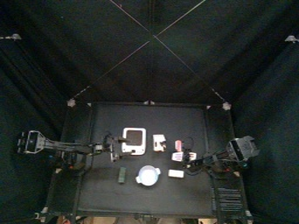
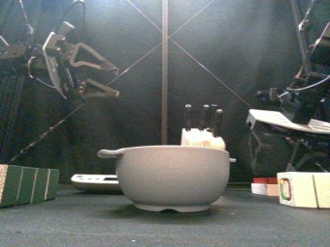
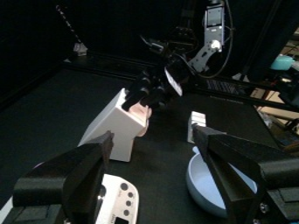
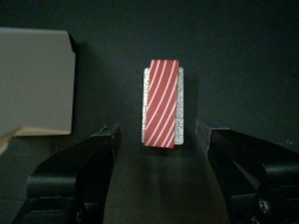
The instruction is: Put salmon sushi right of knife holder
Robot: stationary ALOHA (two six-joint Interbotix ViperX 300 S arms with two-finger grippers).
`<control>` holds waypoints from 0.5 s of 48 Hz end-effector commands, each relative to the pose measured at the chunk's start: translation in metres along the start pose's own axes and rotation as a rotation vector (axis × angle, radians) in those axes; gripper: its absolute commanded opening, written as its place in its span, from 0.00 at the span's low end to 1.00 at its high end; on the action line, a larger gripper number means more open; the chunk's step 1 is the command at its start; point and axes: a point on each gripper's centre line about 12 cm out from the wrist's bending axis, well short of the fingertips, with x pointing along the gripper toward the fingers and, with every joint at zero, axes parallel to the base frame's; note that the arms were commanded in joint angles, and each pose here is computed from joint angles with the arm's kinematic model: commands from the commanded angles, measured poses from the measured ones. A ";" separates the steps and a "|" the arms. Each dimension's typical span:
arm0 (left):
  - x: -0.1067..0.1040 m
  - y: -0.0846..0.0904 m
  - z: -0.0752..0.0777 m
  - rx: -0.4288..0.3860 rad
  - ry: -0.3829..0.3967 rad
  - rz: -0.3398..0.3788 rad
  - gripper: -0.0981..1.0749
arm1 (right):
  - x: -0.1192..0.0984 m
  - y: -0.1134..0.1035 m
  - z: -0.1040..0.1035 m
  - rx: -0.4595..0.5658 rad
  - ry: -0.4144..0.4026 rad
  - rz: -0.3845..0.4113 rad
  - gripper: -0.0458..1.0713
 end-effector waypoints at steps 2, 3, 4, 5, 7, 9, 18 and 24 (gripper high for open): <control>0.001 0.001 0.005 0.000 -0.019 0.005 0.97 | -0.012 -0.001 0.016 0.035 -0.021 0.045 0.92; 0.001 0.001 0.006 0.000 -0.021 0.005 0.97 | -0.012 -0.002 0.018 0.036 -0.024 0.049 0.92; 0.000 0.002 0.006 0.000 -0.021 0.007 0.97 | -0.014 -0.002 0.020 0.038 -0.028 0.060 0.92; 0.000 0.002 0.006 0.000 -0.021 0.008 0.97 | -0.014 -0.002 0.021 0.036 -0.032 0.065 0.92; -0.001 0.003 0.006 0.000 -0.023 0.010 0.97 | -0.014 -0.004 0.024 0.031 -0.039 0.075 0.92; -0.002 0.003 0.006 -0.002 -0.023 0.011 0.97 | -0.015 -0.004 0.026 0.032 -0.043 0.085 0.92; -0.004 0.004 0.006 -0.002 -0.026 0.012 0.97 | -0.015 -0.007 0.033 0.019 -0.063 0.114 0.92; -0.005 0.004 0.006 -0.002 -0.026 0.012 0.97 | -0.015 -0.010 0.034 0.015 -0.058 0.125 0.92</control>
